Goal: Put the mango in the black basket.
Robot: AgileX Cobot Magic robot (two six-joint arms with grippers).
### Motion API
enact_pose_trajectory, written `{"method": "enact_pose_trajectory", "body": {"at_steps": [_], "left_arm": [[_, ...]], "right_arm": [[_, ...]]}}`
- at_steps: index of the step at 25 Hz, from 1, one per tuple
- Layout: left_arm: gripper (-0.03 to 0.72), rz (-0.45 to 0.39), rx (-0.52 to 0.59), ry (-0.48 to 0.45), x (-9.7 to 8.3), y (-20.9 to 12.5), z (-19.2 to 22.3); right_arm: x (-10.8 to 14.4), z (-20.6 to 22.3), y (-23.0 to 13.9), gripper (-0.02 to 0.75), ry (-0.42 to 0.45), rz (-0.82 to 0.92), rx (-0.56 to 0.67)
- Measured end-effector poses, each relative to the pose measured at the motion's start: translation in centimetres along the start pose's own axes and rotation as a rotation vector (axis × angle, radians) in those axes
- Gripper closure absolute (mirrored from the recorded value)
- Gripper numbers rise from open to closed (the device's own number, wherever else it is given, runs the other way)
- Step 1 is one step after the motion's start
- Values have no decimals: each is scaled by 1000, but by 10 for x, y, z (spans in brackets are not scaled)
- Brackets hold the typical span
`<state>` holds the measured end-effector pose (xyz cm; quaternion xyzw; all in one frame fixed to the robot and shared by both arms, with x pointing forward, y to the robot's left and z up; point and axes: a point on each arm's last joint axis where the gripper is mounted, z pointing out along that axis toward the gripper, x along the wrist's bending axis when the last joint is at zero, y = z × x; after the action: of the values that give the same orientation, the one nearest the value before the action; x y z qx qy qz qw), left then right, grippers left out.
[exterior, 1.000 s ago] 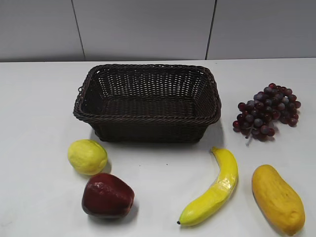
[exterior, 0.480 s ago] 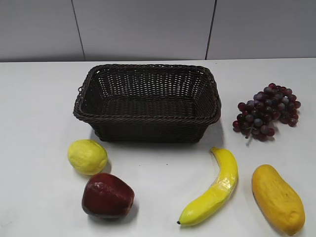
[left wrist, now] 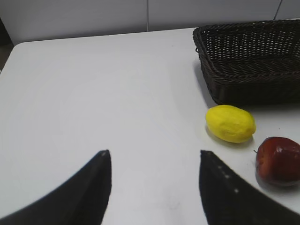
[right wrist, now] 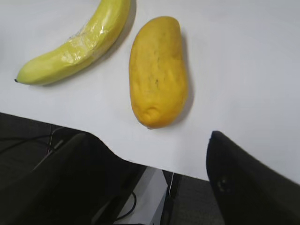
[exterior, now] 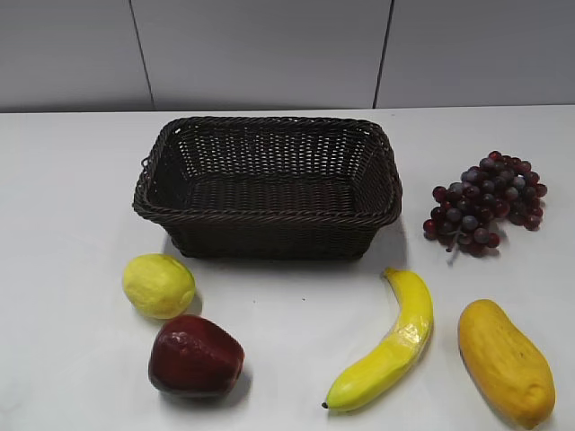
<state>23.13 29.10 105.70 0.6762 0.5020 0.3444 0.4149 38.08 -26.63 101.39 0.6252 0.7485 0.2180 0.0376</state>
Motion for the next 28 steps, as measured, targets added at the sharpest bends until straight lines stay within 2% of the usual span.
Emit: {"method": "enact_pose_trajectory", "body": {"at_steps": [8, 13, 16, 21, 28], "left_arm": [[235, 0, 0, 0, 0, 0, 0], [235, 0, 0, 0, 0, 0, 0], [235, 0, 0, 0, 0, 0, 0], [235, 0, 0, 0, 0, 0, 0], [252, 0, 0, 0, 0, 0, 0]], "right_arm": [[-5, 37, 15, 151, 40, -16, 112], [8, 58, 21, 151, 49, -96, 137], [14, 71, 21, 151, 21, -131, 164], [12, 88, 30, 151, -81, -132, 228], [10, 111, 41, 151, -97, -96, 291]]}}
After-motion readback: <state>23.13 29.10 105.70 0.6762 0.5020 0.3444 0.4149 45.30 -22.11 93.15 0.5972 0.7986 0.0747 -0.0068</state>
